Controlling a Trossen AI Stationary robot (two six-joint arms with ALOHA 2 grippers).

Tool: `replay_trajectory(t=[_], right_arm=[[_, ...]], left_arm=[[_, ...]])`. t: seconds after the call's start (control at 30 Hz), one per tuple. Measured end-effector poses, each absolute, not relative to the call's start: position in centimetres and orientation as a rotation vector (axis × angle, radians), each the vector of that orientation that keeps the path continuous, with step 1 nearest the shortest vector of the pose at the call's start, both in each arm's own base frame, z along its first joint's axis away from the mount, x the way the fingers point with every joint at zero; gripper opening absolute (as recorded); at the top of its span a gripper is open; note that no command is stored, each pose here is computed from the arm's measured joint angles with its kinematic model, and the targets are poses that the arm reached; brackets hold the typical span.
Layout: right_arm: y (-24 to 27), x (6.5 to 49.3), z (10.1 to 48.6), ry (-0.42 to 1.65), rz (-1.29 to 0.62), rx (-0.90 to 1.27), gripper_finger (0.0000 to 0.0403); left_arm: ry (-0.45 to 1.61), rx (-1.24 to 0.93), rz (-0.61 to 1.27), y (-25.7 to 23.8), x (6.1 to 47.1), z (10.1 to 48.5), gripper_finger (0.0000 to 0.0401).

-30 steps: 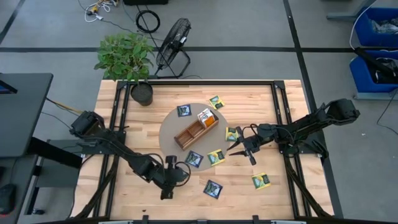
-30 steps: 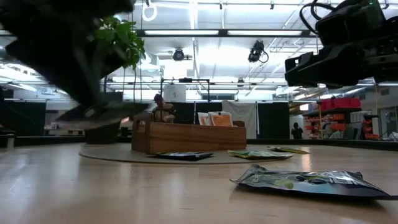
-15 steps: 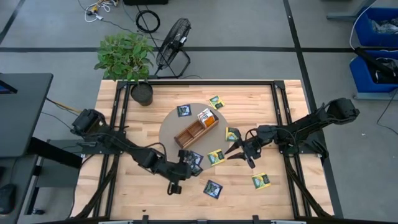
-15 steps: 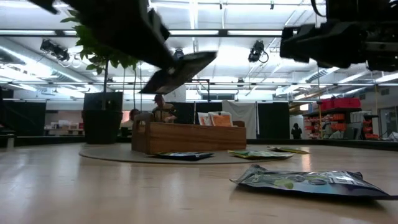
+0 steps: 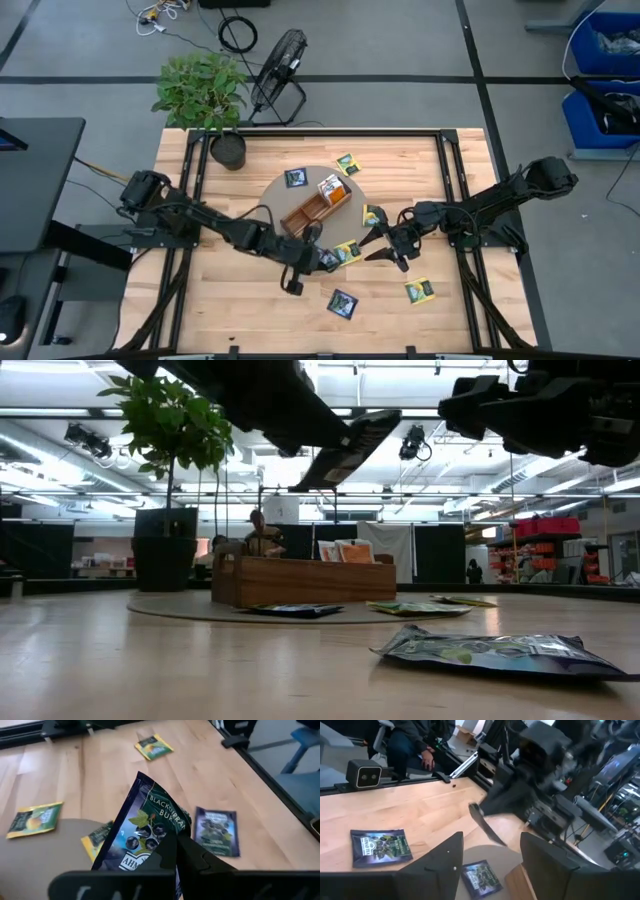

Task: Pick & Place Tea
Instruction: Put the purple tea bag into the middle section of the wooden organizer

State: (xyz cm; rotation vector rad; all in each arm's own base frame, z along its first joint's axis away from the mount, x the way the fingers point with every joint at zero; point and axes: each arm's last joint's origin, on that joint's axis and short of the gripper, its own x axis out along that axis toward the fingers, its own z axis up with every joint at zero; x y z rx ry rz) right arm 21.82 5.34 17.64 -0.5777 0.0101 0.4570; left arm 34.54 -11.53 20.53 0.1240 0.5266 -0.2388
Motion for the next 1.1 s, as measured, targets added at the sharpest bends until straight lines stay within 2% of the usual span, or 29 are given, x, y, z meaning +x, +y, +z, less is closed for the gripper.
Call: replay_trajectory(t=[0.37, 0.73, 1.1], right_arm=[[5.7, 24.1, 19.9, 0.09, 0.459, -0.643, 0.021], [5.7, 27.0, 20.4, 0.221, 0.468, -0.62, 0.021], [6.2, 28.7, 21.1, 0.316, 0.497, -0.611, 0.0164]], left_arm=[[0.481, 0.012, -0.275, -7.7, 35.9, 21.1, 0.0002], [0.46, 0.006, -0.266, -7.3, 36.1, 21.3, 0.0002], [0.513, -0.012, -0.26, -7.2, 35.8, 20.9, 0.0002]])
